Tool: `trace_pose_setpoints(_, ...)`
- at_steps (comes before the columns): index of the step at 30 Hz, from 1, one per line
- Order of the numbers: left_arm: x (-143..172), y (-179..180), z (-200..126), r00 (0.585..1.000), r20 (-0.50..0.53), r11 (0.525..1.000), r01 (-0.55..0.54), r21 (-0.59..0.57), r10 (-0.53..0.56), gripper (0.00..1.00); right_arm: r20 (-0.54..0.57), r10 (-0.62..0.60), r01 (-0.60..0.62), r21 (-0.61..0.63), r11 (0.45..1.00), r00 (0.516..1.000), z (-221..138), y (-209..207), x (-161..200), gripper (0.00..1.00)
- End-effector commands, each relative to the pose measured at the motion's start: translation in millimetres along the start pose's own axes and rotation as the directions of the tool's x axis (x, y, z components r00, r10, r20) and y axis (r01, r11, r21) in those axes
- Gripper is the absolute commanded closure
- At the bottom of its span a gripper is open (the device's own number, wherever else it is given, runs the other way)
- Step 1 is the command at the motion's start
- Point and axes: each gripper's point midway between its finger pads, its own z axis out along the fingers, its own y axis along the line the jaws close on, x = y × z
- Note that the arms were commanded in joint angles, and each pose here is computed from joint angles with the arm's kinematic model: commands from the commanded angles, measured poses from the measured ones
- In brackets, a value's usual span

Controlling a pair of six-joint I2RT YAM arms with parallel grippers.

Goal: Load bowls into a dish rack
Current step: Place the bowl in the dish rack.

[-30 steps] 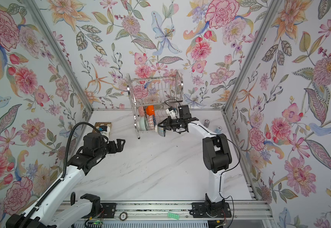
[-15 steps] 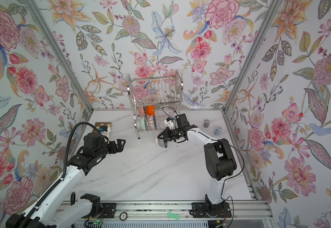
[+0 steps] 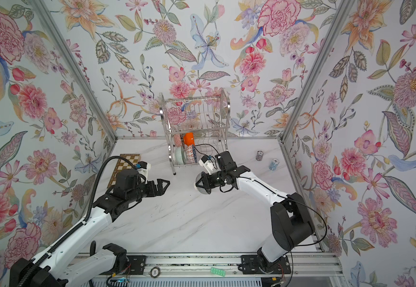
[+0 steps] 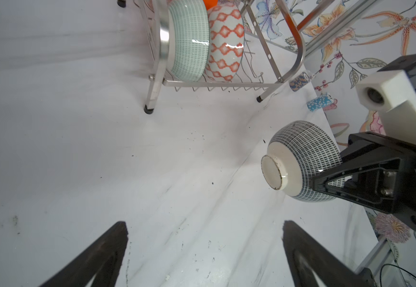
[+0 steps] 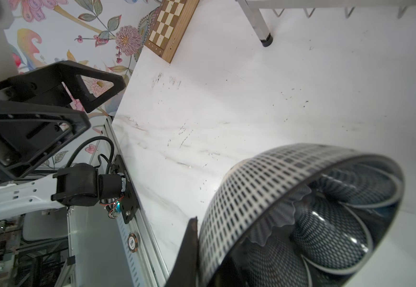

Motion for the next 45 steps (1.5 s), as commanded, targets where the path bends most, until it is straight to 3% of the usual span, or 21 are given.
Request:
trace_pose_setpoints(1, -8.0, -16.6, -6.3, 0.999, 0.003, 0.998, 0.034, 0.055, -0.034, 0.01, 0.035, -0.174, 0.173, 0.027, 0.985, 0.984, -20.7, 21.3, -4.8, 1.0)
trace_pose_setpoints(4, -12.5, -22.3, -13.4, 0.999, 0.009, 0.997, 0.031, 0.068, -0.032, 0.01, 0.041, -0.24, 0.239, 0.03, 0.971, 0.97, -36.9, 44.6, -8.7, 1.0)
trace_pose_setpoints(8, -16.3, -11.9, -22.8, 0.999, 0.013, 0.999, -0.039, -0.018, 0.039, 0.01, 0.084, -0.302, 0.302, 0.012, 0.953, 0.95, -64.7, 86.6, -22.8, 1.0)
trace_pose_setpoints(13, -22.3, 2.7, -28.9, 0.992, 0.016, 0.985, -0.125, -0.123, 0.127, 0.01, 0.225, -0.293, 0.313, -0.06, 0.948, 0.929, -113.1, 136.6, -68.8, 1.0)
trace_pose_setpoints(18, -22.7, 0.1, -23.3, 0.985, -0.001, 0.98, -0.171, -0.106, 0.172, 0.01, 0.341, -0.244, 0.312, -0.159, 0.937, 0.908, -147.7, 165.7, -122.9, 1.0)
trace_pose_setpoints(22, -22.5, -3.0, -22.4, 0.978, 0.001, 0.974, -0.208, -0.086, 0.209, 0.01, 0.366, -0.212, 0.294, -0.184, 0.938, 0.906, -158.1, 162.0, -143.0, 1.0)
trace_pose_setpoints(27, -26.6, -11.8, -22.0, 0.979, 0.064, 0.981, -0.19, -0.031, 0.191, 0.01, 0.384, -0.243, 0.321, -0.154, 0.934, 0.891, -139.4, 140.3, -111.0, 1.0)
trace_pose_setpoints(31, -27.1, -24.5, -12.4, 0.993, 0.08, 0.994, -0.091, 0.065, 0.085, 0.01, 0.478, -0.365, 0.422, -0.015, 0.906, 0.799, -129.0, 108.4, -83.3, 1.0)
trace_pose_setpoints(34, -28.1, -27.3, -7.1, 0.997, 0.066, 0.995, -0.05, 0.083, 0.045, 0.01, 0.56, -0.458, 0.489, 0.106, 0.866, 0.69, -129.1, 87.9, -74.1, 1.0)
trace_pose_setpoints(36, -29.1, -26.8, -4.7, 0.998, 0.06, 0.996, -0.038, 0.08, 0.034, 0.01, 0.589, -0.475, 0.513, 0.117, 0.851, 0.654, -129.2, 78.4, -72.0, 1.0)
trace_pose_setpoints(45, -31.3, -24.2, 2.5, 0.999, 0.052, 0.998, -0.019, 0.067, 0.015, 0.01, 0.525, -0.491, 0.528, 0.091, 0.844, 0.695, -91.2, 17.1, -89.4, 1.0)
